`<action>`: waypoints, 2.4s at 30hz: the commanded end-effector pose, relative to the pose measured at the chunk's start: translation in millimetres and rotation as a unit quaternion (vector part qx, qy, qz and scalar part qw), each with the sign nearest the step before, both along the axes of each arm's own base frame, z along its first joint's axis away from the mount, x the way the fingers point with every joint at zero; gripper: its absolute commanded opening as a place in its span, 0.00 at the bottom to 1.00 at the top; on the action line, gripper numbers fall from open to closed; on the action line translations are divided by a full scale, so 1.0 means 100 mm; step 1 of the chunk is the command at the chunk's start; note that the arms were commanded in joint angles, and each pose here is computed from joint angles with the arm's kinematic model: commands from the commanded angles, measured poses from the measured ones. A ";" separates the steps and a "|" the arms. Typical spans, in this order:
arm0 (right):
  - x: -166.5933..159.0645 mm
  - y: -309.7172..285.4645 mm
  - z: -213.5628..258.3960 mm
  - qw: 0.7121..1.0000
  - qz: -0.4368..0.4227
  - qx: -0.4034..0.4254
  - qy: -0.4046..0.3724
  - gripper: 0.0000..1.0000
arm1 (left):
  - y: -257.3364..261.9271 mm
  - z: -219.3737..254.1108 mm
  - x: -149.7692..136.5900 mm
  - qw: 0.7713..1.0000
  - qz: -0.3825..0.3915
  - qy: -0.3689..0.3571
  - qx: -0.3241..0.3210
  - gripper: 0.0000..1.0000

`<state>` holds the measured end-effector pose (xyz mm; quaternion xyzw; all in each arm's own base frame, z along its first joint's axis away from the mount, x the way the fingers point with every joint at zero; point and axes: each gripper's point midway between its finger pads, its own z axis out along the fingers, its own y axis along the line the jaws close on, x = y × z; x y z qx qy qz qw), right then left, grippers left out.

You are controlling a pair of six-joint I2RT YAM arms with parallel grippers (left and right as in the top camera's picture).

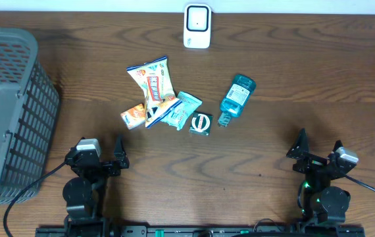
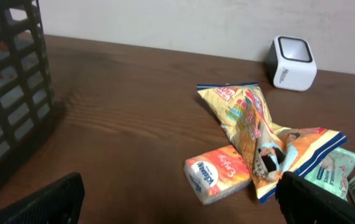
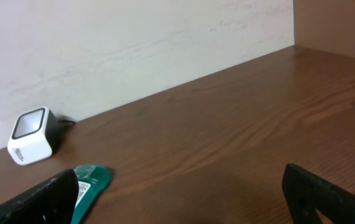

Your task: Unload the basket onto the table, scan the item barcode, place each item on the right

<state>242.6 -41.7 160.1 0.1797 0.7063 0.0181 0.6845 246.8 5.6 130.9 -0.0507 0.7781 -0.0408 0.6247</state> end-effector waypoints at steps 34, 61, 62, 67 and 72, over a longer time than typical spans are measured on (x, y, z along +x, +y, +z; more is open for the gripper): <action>0.00 0.01 -0.01 1.000 0.001 0.006 -0.001 0.99 | -0.01 0.07 -0.03 0.999 -0.002 -0.033 0.010 0.98; 0.73 0.94 1.69 0.957 0.262 0.072 -0.100 0.99 | -0.01 0.07 -0.03 0.999 -0.002 -0.033 0.010 0.98; 0.89 1.02 1.70 0.957 0.270 0.080 -0.073 0.99 | -0.01 0.07 -0.03 0.999 -0.002 -0.033 0.010 0.98; 1.53 1.72 1.27 0.910 0.369 0.132 0.135 0.99 | -0.01 0.07 -0.03 0.999 -0.002 -0.033 0.010 0.98; 1.57 2.09 0.78 0.847 0.456 0.176 0.211 0.99 | -0.01 0.07 -0.03 0.999 -0.002 -0.033 0.010 0.98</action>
